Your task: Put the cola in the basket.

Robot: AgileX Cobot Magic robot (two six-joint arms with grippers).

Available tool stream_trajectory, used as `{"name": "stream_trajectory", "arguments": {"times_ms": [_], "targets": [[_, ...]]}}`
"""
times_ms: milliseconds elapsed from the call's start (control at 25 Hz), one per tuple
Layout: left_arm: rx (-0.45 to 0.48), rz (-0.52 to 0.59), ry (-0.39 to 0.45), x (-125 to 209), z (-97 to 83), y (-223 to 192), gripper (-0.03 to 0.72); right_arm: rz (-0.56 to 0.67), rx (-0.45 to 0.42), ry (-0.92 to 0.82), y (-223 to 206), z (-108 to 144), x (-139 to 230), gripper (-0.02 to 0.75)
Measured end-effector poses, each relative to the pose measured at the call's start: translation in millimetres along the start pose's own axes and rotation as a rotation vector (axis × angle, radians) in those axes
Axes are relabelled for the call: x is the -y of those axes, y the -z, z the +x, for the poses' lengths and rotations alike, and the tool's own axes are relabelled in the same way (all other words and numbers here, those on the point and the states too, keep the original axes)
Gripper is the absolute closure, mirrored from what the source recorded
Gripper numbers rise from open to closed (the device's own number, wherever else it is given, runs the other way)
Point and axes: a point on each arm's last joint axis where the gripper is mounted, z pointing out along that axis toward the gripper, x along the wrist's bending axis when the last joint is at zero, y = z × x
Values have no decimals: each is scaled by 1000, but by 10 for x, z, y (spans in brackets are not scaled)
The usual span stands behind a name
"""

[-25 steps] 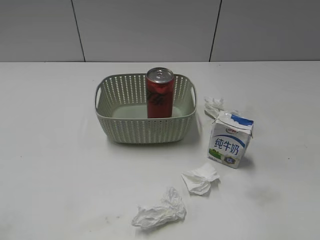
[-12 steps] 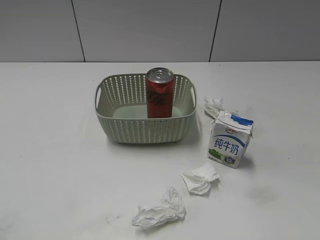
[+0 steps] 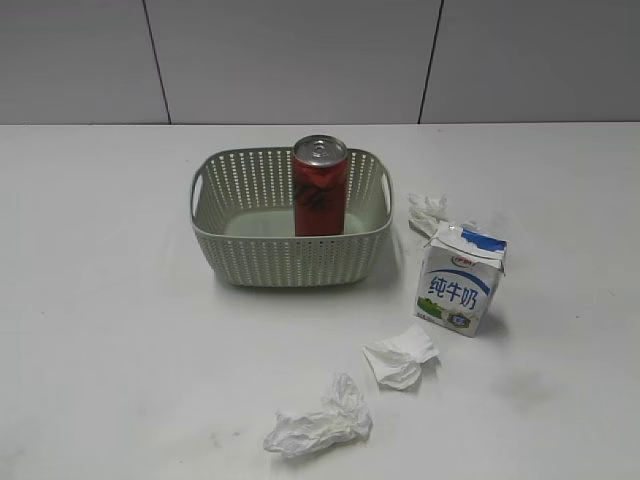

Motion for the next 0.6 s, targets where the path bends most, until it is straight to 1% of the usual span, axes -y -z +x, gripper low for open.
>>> {"name": "stream_trajectory", "arguments": {"times_ms": [120,600], "targets": [[0,0,0,0,0,0,459,-36,1,5,49,7,27,147],[0,0,0,0,0,0,459,-40,-8,11,56,7,32,147]]}}
